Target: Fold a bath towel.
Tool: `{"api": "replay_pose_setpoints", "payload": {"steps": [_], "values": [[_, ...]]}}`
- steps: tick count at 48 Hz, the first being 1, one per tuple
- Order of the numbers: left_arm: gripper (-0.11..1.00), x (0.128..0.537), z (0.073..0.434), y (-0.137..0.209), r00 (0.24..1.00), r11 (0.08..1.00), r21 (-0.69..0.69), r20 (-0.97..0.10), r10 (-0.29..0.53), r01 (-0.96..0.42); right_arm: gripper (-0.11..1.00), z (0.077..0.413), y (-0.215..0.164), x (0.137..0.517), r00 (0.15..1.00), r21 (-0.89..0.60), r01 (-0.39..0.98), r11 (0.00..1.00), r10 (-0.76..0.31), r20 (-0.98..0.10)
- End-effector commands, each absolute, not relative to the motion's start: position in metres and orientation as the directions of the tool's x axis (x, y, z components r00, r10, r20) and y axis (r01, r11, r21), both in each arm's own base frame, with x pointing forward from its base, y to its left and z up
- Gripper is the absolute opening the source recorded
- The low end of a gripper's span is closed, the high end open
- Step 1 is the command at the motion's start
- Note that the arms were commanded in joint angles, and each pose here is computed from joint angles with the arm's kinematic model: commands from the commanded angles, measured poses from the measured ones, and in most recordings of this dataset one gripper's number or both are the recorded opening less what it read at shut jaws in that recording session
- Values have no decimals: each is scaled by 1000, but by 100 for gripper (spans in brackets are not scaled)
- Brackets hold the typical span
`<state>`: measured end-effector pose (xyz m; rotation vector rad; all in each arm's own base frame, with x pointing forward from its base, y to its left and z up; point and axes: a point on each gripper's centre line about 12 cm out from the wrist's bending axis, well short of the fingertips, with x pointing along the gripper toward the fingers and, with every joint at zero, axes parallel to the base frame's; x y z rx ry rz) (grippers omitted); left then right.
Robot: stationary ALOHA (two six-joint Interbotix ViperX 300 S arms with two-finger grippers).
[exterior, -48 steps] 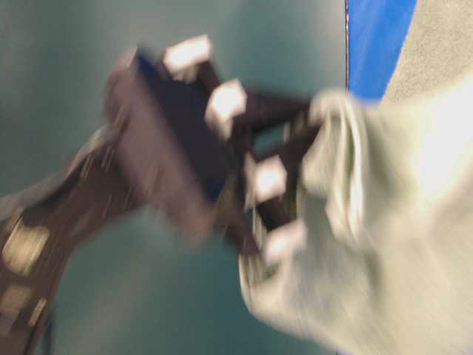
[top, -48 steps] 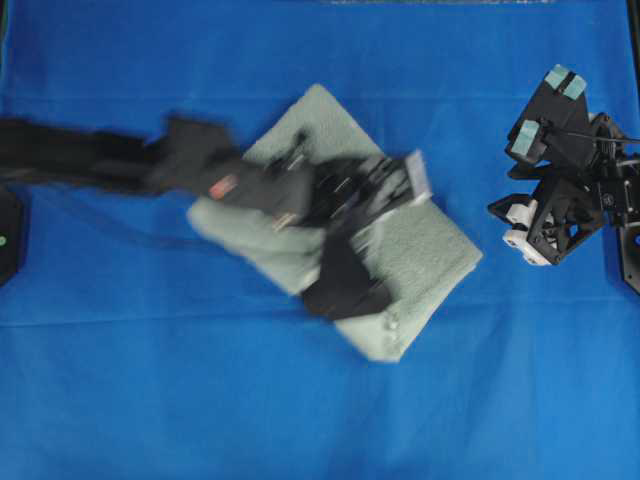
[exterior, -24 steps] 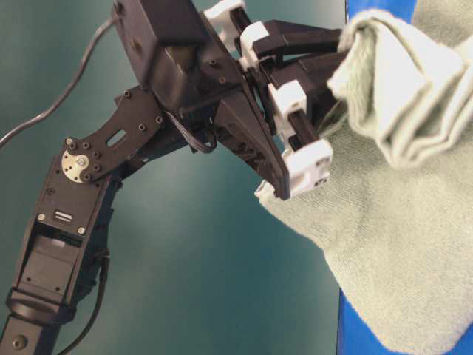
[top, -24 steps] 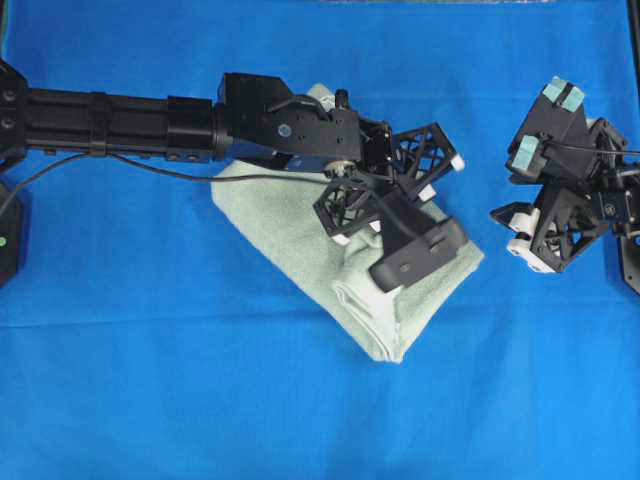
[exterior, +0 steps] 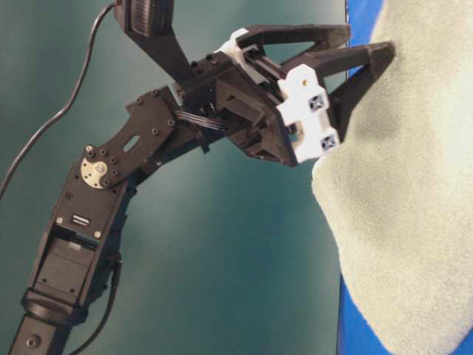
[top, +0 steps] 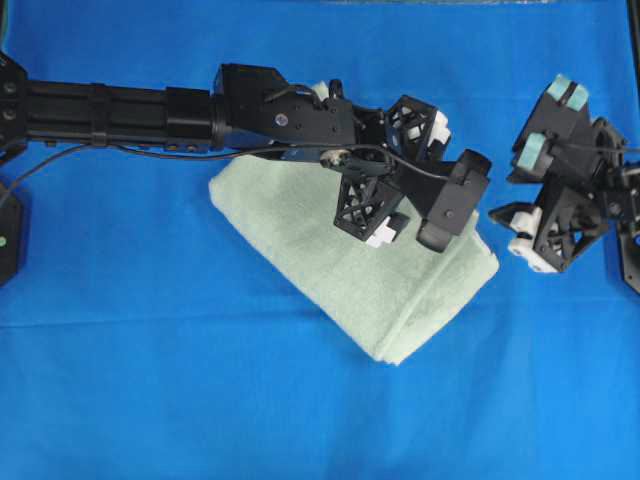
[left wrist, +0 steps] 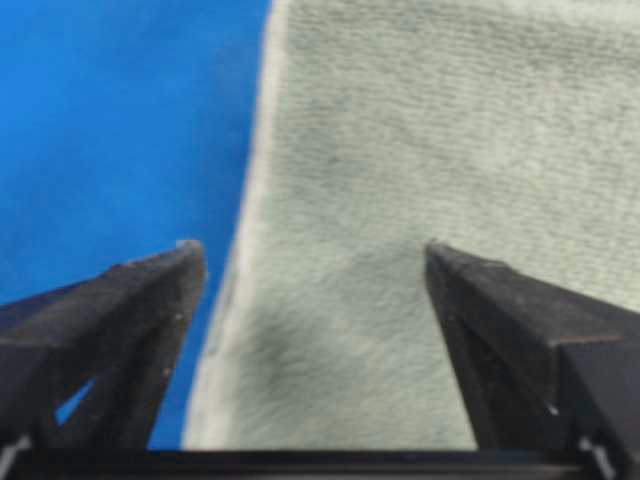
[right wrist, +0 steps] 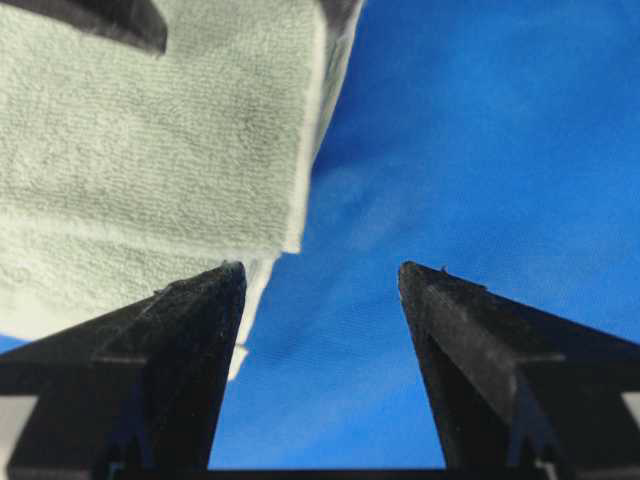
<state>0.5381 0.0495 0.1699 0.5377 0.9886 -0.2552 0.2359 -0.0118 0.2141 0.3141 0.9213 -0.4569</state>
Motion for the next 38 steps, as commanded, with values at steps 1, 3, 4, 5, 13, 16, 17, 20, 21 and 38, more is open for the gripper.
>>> {"api": "replay_pose_setpoints", "payload": {"steps": [1, 3, 4, 5, 13, 16, 17, 20, 21, 38], "values": [[89, 535, 211, 51, 610, 845, 356, -791, 46, 398, 64, 224, -12, 235, 555, 87, 498, 863, -241, -796], [89, 532, 219, 51, 624, 847, 363, -780, 47, 389, 64, 226, -12, 234, 564, 92, 497, 863, -241, -790], [89, 530, 224, 50, 632, 850, 363, -774, 47, 382, 64, 228, -12, 234, 569, 94, 496, 863, -241, -786], [89, 529, 229, 50, 640, 851, 367, -767, 49, 375, 64, 230, -12, 234, 575, 96, 494, 864, -242, -782], [89, 502, 269, 48, 699, 890, 352, -713, 54, 291, 64, 238, -14, 234, 604, 90, 480, 873, -254, -755], [89, 485, 280, 46, 714, 910, 329, -698, 55, 251, 64, 240, -15, 235, 608, 78, 476, 876, -264, -748], [89, 480, 285, 46, 722, 916, 324, -689, 56, 237, 64, 241, -15, 235, 611, 76, 475, 877, -266, -745], [89, 463, 293, 45, 740, 935, 298, -670, 60, 194, 64, 245, -17, 237, 620, 62, 468, 882, -277, -734], [89, 458, 296, 44, 749, 940, 292, -660, 62, 179, 64, 247, -17, 237, 624, 60, 466, 883, -280, -730], [89, 351, 329, 23, 918, 967, 250, -392, 56, 48, 64, 275, -22, 240, 691, 28, 443, 896, -321, -648]]}}
